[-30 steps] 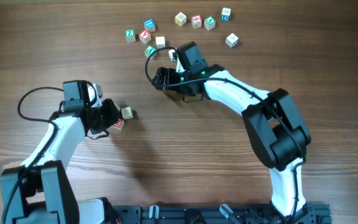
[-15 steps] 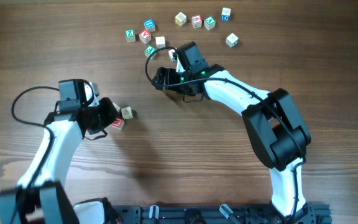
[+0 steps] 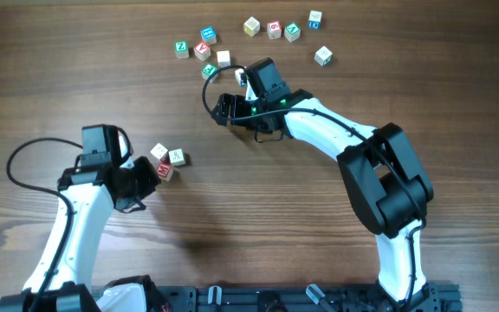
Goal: Form a circle
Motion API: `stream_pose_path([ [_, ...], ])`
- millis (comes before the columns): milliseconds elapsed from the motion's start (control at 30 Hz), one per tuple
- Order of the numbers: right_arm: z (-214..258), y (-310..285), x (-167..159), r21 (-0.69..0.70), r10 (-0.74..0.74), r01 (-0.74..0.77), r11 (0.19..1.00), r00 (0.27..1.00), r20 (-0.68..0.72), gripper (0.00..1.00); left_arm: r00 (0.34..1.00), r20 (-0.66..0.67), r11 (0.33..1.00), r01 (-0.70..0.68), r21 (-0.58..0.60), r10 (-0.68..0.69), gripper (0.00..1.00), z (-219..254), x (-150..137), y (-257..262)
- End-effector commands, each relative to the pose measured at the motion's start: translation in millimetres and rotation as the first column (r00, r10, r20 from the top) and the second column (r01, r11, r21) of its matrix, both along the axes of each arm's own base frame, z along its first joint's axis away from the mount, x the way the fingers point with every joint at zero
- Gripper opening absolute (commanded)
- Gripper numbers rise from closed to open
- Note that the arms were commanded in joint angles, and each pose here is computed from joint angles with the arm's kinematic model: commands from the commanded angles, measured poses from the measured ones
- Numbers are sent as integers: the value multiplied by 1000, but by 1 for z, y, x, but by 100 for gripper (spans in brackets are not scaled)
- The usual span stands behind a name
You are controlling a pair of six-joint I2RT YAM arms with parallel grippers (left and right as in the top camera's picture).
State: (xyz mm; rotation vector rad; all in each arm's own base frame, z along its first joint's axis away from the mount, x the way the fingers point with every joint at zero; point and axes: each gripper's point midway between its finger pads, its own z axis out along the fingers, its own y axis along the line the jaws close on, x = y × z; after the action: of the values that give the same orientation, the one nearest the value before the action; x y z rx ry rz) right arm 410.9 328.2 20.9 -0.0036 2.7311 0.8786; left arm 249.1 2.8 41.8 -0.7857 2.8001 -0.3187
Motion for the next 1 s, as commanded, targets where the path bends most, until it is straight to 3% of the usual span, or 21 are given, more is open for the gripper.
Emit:
stream_pose_path([
  [0,-61,-38,-13,-159,-87,72,985,992,-90,99,1000,-8,1000,15,25,-15,4,-10,-4,3],
  [200,-61,-38,-12,-159,-87,72,985,992,-89,100,1000,3,999,28,26,-29,4,-13,0,0],
  [433,-61,-38,-12,-159,-87,72,985,992,-90,100,989,6,989,144,40,-145,4,-27,2,-17],
  [967,-61,-38,-12,-159,-87,72,985,992,-89,99,990,18,988,135,75,-136,4,-35,8,-11],
])
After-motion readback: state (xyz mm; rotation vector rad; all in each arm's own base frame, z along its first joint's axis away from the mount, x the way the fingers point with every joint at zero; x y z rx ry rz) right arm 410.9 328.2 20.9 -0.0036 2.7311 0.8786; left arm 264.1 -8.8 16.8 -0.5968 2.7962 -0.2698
